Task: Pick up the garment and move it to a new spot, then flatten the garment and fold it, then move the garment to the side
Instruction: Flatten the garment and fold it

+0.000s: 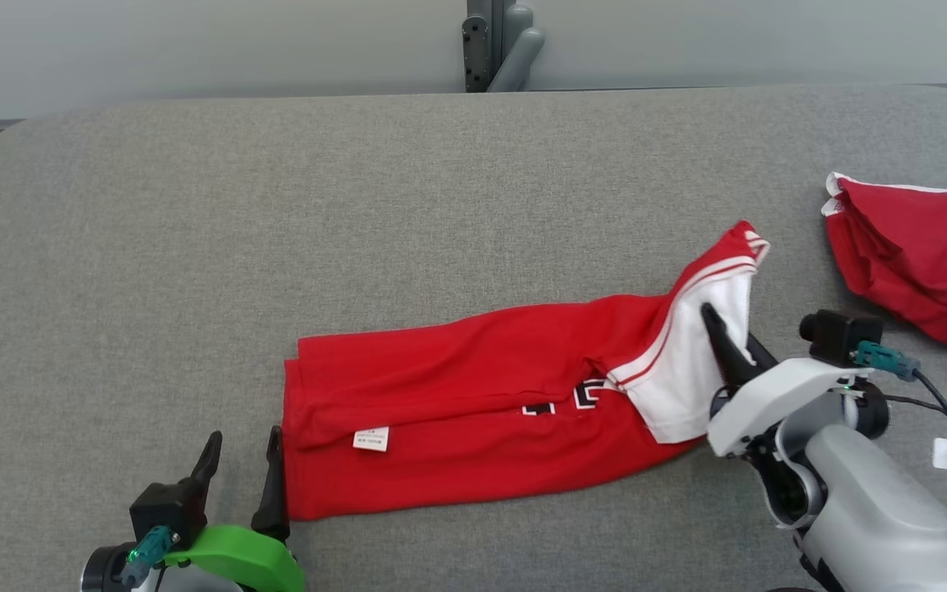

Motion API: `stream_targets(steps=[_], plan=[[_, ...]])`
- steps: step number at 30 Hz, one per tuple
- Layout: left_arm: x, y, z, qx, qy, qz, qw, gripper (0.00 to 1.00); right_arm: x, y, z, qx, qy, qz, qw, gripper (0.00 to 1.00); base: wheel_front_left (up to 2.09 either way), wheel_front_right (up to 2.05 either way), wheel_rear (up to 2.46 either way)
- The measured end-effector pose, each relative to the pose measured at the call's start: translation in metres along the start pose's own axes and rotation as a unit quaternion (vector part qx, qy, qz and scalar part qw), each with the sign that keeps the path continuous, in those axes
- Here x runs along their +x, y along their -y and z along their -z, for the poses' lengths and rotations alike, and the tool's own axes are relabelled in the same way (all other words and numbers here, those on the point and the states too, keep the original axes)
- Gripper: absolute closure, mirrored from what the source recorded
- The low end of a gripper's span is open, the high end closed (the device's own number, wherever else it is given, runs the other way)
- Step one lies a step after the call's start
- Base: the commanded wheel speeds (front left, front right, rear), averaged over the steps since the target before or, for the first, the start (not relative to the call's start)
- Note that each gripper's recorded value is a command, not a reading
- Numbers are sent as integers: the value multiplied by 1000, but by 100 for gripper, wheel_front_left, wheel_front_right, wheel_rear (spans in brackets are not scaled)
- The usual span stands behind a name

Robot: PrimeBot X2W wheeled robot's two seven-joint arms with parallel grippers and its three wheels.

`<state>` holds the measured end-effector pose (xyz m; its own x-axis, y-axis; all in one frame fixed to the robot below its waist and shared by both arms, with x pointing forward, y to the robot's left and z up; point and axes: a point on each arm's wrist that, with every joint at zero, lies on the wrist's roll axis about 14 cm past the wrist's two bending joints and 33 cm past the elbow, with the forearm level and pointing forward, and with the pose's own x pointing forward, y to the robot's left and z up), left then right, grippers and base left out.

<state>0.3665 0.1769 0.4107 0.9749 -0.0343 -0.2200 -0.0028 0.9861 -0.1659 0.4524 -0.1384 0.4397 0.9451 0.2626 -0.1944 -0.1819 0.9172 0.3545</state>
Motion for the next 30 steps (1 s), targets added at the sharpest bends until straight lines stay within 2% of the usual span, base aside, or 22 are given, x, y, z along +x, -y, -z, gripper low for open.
stream_targets(steps=[4,5,7,10,14,23,29,30], plan=[[-3,3,2,-1,-2,4,1000,0,1,-50,-13,11,26,-72,997,100,0,0,0],[-3,5,1,0,-1,8,1000,0,-1,-76,-13,10,24,-109,994,100,0,0,0],[-5,6,1,0,-1,10,1000,0,-3,-103,-8,7,12,-147,989,100,0,0,0],[-8,9,2,-2,-2,15,1000,0,-6,-142,3,43,-13,-191,981,100,0,0,0],[-11,10,-1,-5,3,17,1000,0,-9,-191,21,46,-47,-249,966,100,0,0,0],[-23,-1,-7,-14,15,-3,1000,0,1,-245,61,-3,-111,-310,944,100,0,0,0],[-27,-8,-8,-18,15,-17,1000,0,17,-264,76,-29,-131,-331,934,100,0,0,0],[-28,-12,-8,-19,14,-24,999,0,19,-267,77,-24,-133,-332,933,60,0,0,0]])
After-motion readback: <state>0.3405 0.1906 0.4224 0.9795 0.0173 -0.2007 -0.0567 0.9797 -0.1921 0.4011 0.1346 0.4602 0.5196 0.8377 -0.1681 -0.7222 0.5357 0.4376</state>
